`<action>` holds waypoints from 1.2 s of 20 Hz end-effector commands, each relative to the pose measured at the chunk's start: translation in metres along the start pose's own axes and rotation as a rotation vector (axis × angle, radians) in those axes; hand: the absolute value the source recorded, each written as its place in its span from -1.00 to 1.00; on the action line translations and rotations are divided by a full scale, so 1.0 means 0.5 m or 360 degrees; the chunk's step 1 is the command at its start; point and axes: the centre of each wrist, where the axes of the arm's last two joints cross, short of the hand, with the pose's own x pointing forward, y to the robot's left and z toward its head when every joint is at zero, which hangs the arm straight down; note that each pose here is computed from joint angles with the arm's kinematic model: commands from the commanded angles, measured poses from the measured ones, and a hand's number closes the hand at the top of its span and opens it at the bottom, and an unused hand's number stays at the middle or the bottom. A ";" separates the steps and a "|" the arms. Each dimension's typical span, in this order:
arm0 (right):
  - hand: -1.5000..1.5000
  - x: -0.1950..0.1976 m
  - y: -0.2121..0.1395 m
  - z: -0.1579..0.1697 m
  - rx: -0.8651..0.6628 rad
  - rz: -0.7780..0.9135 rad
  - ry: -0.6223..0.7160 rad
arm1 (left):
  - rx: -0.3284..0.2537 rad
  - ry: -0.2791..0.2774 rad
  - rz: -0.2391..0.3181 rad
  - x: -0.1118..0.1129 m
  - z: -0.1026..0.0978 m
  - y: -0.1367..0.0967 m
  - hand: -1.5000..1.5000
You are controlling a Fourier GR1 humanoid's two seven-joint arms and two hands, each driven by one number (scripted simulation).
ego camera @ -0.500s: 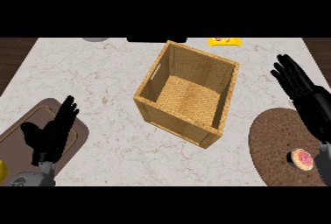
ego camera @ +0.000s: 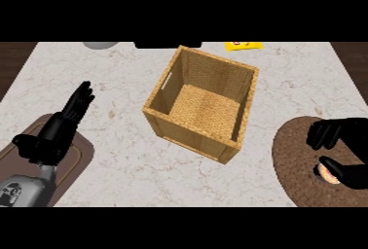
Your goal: Pick the cupcake from the placemat and place it in the basket
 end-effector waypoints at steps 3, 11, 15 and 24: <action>-1.00 -0.040 0.076 0.123 0.0106 0.0219 -0.0125 | -0.0093 -0.0076 -0.0052 0.029 0.009 -0.016 0.00; -1.00 0.113 0.017 0.121 -0.0300 0.1117 0.0107 | -0.0062 -0.0069 -0.0061 0.041 -0.004 0.019 0.00; -1.00 0.214 -0.038 0.115 -0.0293 0.1515 0.0297 | -0.0103 -0.0076 -0.0053 0.051 -0.005 0.019 0.00; -1.00 0.323 -0.109 0.126 0.0357 0.1536 0.0902 | -0.0112 -0.0106 -0.0028 0.047 -0.014 -0.020 0.00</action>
